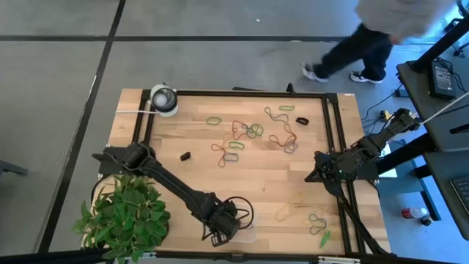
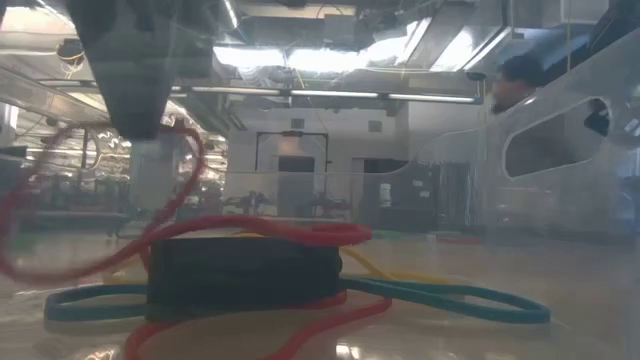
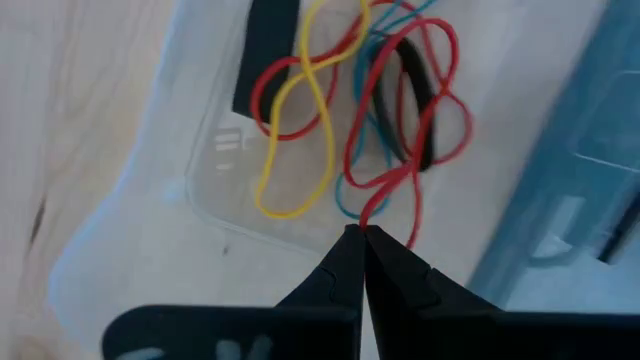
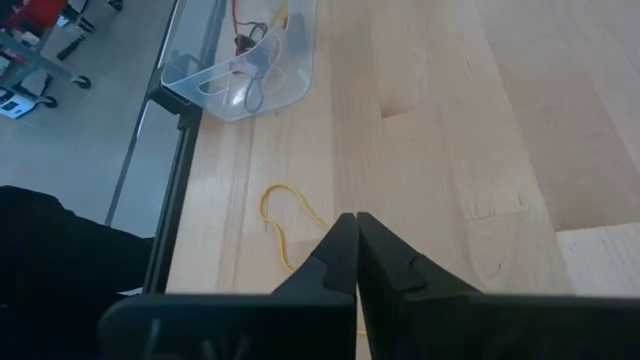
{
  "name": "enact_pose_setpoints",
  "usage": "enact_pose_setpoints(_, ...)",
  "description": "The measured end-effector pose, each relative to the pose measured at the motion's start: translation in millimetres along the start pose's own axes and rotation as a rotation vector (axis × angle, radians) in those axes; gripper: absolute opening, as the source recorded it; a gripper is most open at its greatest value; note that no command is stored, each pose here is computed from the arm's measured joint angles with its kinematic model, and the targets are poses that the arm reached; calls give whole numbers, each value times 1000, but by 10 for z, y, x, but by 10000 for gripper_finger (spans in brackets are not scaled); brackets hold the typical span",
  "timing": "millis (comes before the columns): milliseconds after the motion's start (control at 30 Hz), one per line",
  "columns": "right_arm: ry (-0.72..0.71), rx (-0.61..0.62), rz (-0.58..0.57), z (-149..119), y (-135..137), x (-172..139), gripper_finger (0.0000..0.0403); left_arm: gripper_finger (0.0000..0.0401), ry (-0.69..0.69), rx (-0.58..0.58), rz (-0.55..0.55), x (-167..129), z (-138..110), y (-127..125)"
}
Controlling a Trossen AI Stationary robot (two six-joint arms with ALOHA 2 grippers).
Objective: Pick and place rubber bands into bin
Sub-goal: Put the red rubber band into the transparent bin
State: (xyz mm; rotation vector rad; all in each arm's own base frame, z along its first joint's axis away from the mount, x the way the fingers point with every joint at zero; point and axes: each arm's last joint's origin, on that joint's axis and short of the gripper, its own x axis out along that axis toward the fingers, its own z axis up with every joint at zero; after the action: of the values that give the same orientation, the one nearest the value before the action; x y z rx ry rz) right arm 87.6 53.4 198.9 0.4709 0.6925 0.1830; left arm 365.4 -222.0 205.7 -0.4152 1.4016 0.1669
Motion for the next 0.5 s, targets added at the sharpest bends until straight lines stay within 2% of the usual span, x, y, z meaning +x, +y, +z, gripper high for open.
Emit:
enact_pose_setpoints(200,-1,0,0,0,0,0,3,17,0,-16,7,24,36,26)
enact_pose_setpoints(367,-3,1,-1,1,0,0,3,73,7,-27,27,21,89,92)
enact_pose_setpoints(500,-3,24,-1,2,0,0,3,113,18,18,43,-20,124,158)
